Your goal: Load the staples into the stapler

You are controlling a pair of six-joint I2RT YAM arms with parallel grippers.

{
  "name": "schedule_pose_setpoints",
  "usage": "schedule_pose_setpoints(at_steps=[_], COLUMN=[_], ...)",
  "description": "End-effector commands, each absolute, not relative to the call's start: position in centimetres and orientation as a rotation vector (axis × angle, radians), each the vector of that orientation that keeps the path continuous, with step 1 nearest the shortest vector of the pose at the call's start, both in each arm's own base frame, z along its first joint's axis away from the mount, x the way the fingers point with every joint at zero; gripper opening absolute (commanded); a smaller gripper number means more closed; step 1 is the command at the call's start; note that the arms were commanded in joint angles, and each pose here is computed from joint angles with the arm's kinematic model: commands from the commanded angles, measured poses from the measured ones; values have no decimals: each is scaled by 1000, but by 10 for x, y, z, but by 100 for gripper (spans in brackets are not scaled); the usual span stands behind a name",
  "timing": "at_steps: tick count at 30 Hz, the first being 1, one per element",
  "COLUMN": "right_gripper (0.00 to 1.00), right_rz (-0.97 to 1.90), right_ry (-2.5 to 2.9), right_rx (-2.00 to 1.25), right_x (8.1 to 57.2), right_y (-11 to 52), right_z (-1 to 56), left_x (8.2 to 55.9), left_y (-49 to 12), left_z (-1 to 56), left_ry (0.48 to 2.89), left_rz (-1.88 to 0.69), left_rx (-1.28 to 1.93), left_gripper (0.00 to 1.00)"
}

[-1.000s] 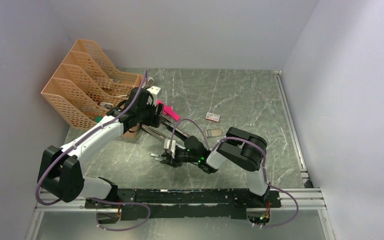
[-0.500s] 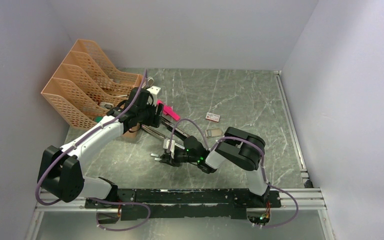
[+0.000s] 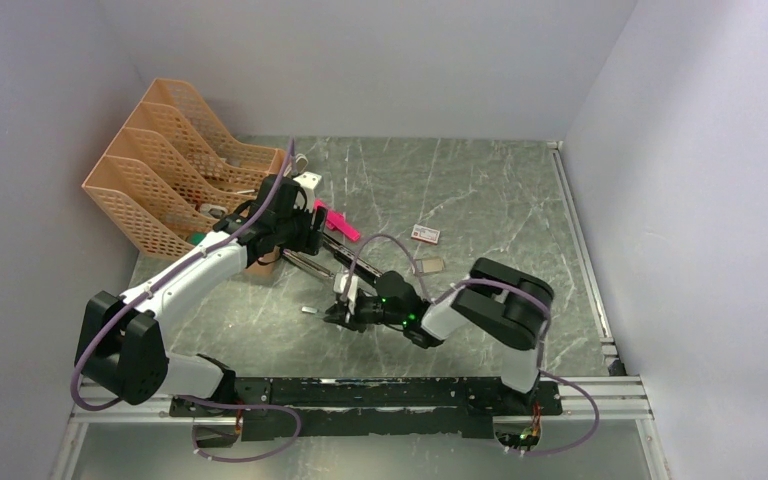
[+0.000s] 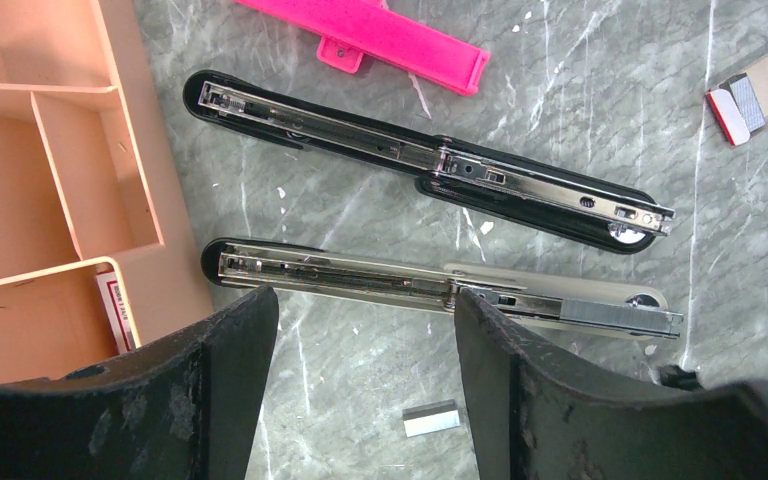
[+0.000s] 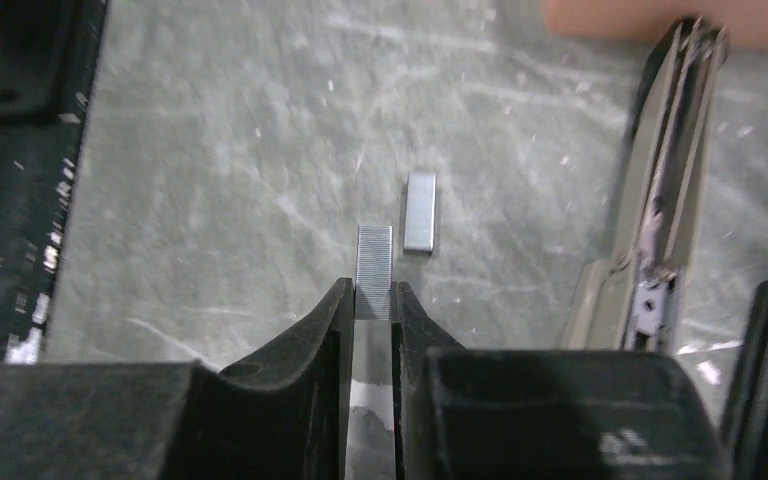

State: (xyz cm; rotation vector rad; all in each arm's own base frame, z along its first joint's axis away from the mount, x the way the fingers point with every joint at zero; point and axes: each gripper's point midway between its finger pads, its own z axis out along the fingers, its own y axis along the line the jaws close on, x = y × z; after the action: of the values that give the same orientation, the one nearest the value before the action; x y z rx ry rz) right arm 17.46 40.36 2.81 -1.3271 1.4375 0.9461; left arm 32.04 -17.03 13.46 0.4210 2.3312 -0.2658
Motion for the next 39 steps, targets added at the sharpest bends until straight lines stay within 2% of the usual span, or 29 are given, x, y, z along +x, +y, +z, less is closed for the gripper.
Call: schedule_pose_setpoints(at_steps=[1, 7, 14, 22, 28, 39], right_gripper=[0, 0, 0, 0, 0, 0], right_rz=[950, 844, 680, 674, 677, 652], right_ry=[1360, 1428, 1535, 1590, 1666, 1797], right_rx=[-1257, -1142, -954, -870, -921, -988], right_x=[179, 198, 253, 288, 306, 314], right_y=[402, 358, 312, 306, 308, 312], right_z=[81, 105, 120, 116, 112, 97], left_x=[325, 326, 327, 328, 329, 331], left_y=[-166, -163, -162, -160, -158, -156], left_z=[139, 138, 135, 130, 127, 113], left_ry=[2309, 2314, 2318, 2331, 2340, 2374], left_rz=[-241, -227, -217, -202, -187, -172], left_rx=[398, 389, 386, 387, 387, 392], left_gripper=[69, 69, 69, 70, 70, 69])
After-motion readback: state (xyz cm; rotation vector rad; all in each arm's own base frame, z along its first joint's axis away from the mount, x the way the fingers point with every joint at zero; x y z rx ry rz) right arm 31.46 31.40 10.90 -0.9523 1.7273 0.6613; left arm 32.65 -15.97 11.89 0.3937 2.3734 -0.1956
